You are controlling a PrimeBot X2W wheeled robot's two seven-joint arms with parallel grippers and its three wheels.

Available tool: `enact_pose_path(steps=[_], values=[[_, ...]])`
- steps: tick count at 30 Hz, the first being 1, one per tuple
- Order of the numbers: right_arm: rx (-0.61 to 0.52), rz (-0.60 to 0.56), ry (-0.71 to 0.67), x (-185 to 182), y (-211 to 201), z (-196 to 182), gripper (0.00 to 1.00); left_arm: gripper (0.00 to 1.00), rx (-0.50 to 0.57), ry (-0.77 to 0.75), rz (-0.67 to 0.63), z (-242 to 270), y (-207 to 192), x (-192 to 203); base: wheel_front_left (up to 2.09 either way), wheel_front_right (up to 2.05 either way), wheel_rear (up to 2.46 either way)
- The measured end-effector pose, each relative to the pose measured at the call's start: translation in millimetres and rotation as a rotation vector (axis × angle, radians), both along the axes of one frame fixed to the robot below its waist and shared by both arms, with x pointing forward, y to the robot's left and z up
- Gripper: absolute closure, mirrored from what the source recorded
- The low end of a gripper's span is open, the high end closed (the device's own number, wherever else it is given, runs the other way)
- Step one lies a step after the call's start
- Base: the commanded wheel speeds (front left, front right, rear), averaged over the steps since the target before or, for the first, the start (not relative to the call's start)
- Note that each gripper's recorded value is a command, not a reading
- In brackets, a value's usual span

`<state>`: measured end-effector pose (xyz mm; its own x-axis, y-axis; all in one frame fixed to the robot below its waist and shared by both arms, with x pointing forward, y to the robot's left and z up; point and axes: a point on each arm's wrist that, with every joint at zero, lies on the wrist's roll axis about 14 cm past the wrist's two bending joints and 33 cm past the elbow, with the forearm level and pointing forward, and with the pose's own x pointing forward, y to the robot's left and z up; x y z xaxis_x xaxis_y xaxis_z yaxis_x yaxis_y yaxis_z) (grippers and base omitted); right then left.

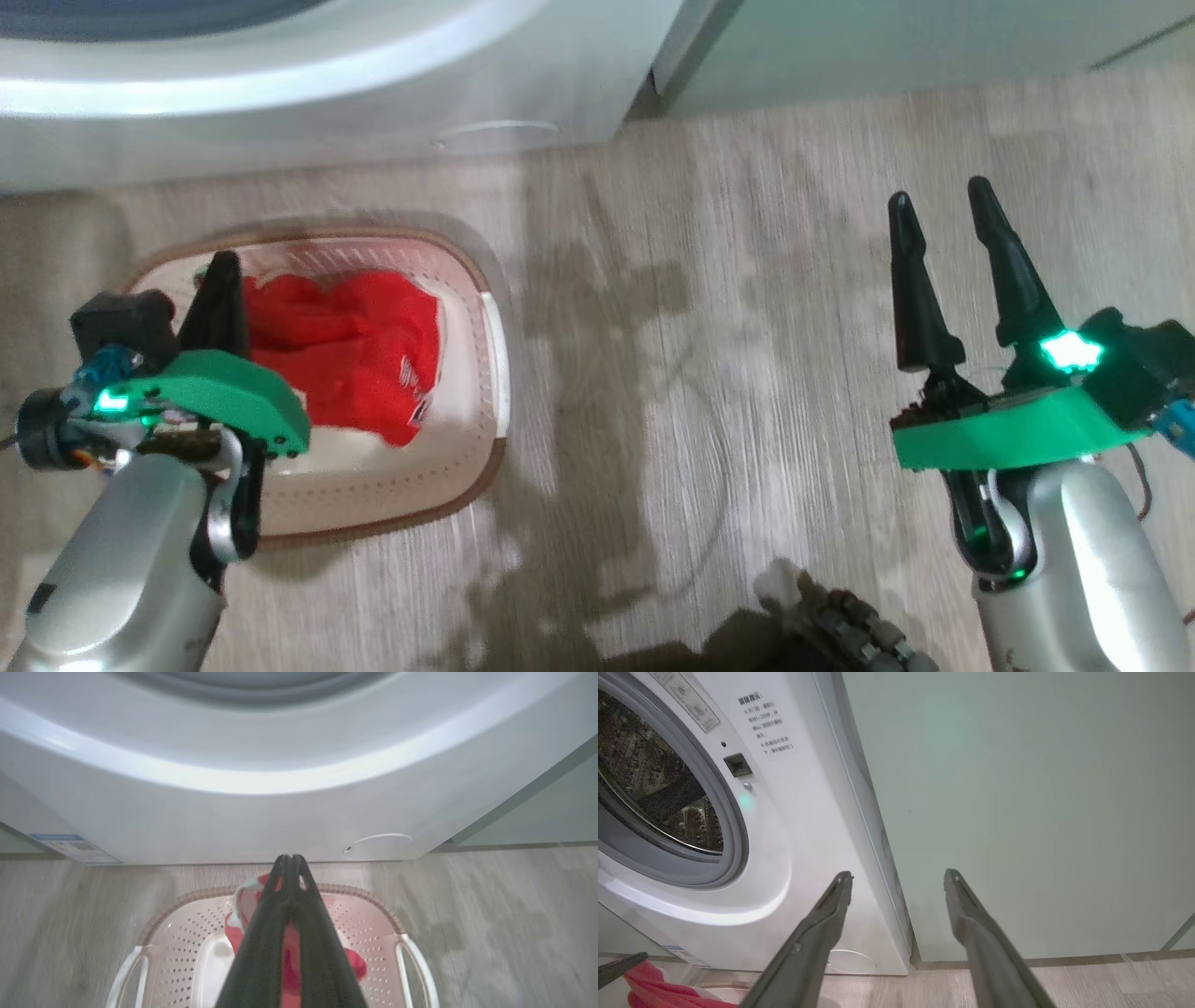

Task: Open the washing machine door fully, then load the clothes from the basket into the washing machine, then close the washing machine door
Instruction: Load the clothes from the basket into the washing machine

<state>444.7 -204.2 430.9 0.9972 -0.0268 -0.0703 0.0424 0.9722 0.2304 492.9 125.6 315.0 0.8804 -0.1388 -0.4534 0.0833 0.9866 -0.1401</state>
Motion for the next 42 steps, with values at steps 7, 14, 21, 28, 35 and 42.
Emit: enact_pose_path(steps=[7,14,21,28,35,42], values=[[-0.008,0.014,-0.042,-11.5,4.0,28.8,0.0,1.0,-0.028,-0.237,0.022,90.9,-2.1,7.2,0.0,0.0,0.0],[-0.011,0.02,-0.071,-26.7,5.5,51.1,0.0,1.0,-0.012,-0.432,0.037,162.9,2.7,3.3,0.0,0.0,0.0],[-0.024,0.019,-0.079,-48.8,4.0,68.3,0.0,1.0,0.004,-0.574,0.039,218.2,7.0,-13.6,0.0,0.0,0.0],[-0.029,0.01,-0.077,-71.4,1.4,75.2,0.0,1.0,0.022,-0.575,0.049,223.5,11.4,-47.5,0.0,0.0,0.0],[-0.024,0.009,-0.075,-92.1,1.3,81.3,0.0,1.0,0.026,-0.602,0.091,235.5,20.8,-77.8,0.0,0.0,0.0],[-0.023,0.015,-0.083,-105.0,3.3,87.2,0.0,1.0,0.021,-0.591,0.12,234.0,29.4,-100.8,0.0,0.0,0.0]])
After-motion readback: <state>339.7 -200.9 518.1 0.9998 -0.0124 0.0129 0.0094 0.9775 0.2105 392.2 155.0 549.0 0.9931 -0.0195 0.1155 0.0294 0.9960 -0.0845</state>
